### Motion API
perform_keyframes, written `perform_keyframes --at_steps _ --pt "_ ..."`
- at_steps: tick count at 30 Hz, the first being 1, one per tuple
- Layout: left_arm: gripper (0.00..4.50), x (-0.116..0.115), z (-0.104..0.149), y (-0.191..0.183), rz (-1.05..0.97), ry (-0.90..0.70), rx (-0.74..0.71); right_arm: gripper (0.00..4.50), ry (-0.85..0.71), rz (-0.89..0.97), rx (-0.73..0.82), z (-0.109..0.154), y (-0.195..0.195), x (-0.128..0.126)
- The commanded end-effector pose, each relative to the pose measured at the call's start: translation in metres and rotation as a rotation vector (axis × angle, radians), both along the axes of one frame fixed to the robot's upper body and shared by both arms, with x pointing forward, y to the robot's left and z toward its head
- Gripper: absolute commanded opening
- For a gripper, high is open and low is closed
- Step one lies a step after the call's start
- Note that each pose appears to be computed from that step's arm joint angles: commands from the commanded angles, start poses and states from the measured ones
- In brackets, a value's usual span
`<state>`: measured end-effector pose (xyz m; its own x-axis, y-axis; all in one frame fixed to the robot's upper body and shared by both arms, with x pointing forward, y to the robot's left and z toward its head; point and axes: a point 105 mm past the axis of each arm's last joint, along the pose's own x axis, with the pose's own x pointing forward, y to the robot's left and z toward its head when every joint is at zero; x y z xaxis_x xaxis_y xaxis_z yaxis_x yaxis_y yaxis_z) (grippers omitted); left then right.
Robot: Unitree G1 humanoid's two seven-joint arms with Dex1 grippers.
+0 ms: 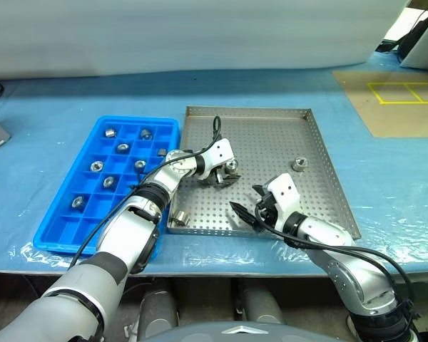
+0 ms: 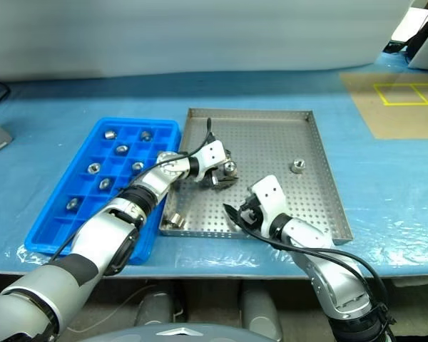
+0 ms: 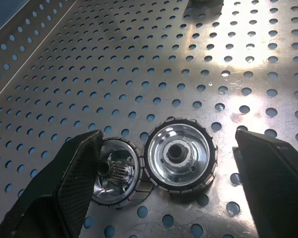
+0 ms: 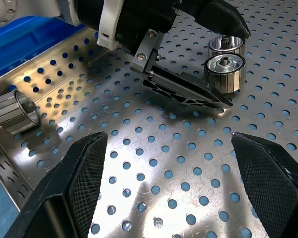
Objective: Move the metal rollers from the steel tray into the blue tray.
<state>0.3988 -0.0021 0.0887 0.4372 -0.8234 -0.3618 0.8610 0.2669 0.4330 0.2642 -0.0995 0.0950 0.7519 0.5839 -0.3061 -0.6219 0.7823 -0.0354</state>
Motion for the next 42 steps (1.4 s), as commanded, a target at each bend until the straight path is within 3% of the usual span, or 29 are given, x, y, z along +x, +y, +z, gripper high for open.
perform_keyframes --at_steps 1,3,14,20,24,29,34,37,42 --pt "3.86 -0.003 -0.02 0.005 0.018 0.054 0.055 4.16 -0.058 0.004 0.007 0.013 0.001 -0.001" --pt "3.27 -0.002 -0.018 0.005 0.022 0.045 0.056 4.16 -0.057 0.002 0.003 0.012 0.0 -0.001" --pt "3.13 -0.003 -0.017 0.004 0.023 0.052 0.04 4.16 -0.057 -0.008 -0.001 0.011 -0.003 0.0" --pt "3.13 0.007 0.033 -0.005 0.031 0.048 -0.209 4.16 -0.093 0.013 0.04 0.02 0.003 0.001" --pt "3.13 -0.004 0.077 -0.004 -0.088 0.136 -0.429 4.16 -0.136 0.038 0.075 0.034 0.011 0.001" --pt "3.13 -0.007 0.084 0.016 -0.059 0.196 -0.468 4.16 -0.148 0.058 0.06 0.039 0.012 0.003" --pt "3.13 -0.011 0.087 0.032 -0.011 0.359 -0.566 4.16 -0.155 0.053 0.044 0.04 0.009 0.008" --pt "3.13 -0.033 0.095 0.037 -0.081 0.573 -0.67 4.16 -0.204 0.009 0.028 0.048 -0.001 0.017" --pt "3.13 -0.046 0.099 0.042 -0.087 0.738 -0.774 4.16 -0.234 0.027 0.078 0.064 -0.002 0.025"
